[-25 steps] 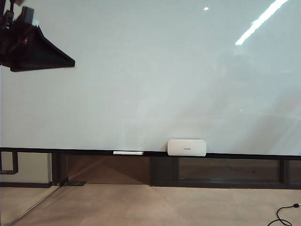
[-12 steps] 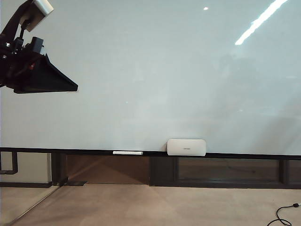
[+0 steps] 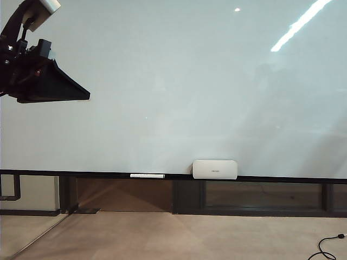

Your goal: Reach to the right to find the marker pen, pick it up, and write the number 11 on the whiteboard.

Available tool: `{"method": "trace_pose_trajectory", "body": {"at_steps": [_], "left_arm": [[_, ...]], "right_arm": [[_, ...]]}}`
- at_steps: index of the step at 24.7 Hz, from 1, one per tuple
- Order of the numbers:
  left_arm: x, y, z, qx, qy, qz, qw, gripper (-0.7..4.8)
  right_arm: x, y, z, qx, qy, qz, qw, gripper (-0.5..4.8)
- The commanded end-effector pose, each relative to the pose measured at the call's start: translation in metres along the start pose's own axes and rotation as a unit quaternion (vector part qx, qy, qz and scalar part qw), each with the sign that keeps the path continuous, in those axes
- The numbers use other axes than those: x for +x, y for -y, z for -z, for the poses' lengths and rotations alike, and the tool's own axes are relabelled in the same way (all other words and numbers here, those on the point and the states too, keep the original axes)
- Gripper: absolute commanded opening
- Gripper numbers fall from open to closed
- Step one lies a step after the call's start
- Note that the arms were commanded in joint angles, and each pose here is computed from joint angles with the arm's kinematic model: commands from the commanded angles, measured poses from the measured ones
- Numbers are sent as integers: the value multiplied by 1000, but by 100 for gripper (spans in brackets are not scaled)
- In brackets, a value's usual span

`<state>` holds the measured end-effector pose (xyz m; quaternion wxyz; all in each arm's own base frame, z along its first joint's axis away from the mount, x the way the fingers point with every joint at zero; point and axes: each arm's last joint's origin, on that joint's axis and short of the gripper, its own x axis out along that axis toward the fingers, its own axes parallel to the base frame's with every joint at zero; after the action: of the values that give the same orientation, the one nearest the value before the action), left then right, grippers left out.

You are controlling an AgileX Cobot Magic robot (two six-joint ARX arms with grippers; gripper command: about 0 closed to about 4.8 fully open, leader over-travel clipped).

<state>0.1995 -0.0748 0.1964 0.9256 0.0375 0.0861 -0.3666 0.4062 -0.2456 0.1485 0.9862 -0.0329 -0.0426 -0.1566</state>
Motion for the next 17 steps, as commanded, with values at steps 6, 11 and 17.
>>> {"method": "trace_pose_trajectory", "body": {"at_steps": [6,11,17], "left_arm": [[0,0,-2,4,8,0,1000,-5],[0,0,-1,5,6,1,1000,-6],[0,-1,-1,5,4,-1,1000,-5]], "right_arm": [[27,6,-3,-13,32,-21,999,307],[36,9,-6,-16,21,-22,999,307],[44,11,-5,-32,22,-22,999,338]]}}
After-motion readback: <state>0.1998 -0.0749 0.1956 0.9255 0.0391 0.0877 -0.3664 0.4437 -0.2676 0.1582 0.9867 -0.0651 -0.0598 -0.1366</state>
